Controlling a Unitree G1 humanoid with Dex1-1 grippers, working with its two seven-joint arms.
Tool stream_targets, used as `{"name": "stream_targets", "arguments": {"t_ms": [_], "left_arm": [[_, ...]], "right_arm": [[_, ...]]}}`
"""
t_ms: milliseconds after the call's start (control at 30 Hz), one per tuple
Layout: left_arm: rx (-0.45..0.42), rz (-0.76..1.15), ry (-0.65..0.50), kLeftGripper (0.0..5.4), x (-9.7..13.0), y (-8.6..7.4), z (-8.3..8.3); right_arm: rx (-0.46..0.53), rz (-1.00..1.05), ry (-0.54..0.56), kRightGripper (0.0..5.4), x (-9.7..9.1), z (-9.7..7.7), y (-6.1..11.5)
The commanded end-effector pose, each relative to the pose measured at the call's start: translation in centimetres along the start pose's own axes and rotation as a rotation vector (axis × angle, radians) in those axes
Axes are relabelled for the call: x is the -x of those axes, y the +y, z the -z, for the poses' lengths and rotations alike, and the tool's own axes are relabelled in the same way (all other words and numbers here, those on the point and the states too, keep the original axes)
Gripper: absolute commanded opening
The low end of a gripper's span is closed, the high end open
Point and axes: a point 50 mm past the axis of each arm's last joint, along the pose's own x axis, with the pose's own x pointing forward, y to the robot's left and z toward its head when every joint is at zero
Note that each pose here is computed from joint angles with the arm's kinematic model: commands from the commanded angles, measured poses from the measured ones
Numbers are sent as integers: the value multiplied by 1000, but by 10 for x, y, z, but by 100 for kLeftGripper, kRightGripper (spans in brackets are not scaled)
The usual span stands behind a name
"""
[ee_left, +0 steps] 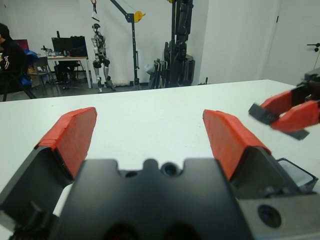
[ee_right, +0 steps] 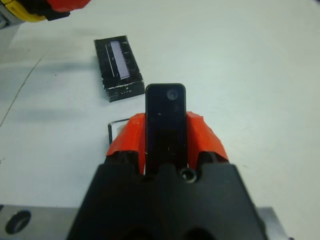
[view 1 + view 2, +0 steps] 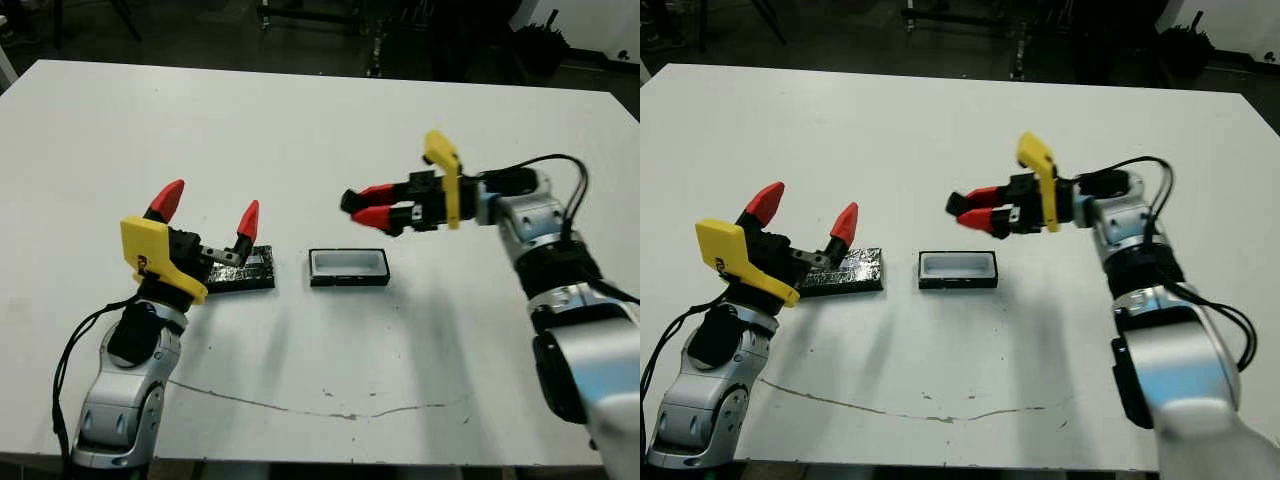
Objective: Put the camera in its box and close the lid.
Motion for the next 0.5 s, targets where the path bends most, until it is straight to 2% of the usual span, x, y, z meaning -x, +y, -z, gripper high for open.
{"name": "stream_targets", "arguments": {"t_ms": [33, 233, 500], "left_arm": [[8, 2, 16, 540, 2, 1, 3], [-5, 6, 14, 540, 1, 1, 2], [9, 8, 13, 540, 1, 0, 1]], "right_arm": [[-4, -10, 28, 164, -9, -3, 2], [-9, -75, 50, 164, -23, 0, 9], [-40, -80, 82, 164, -26, 10, 11]]}}
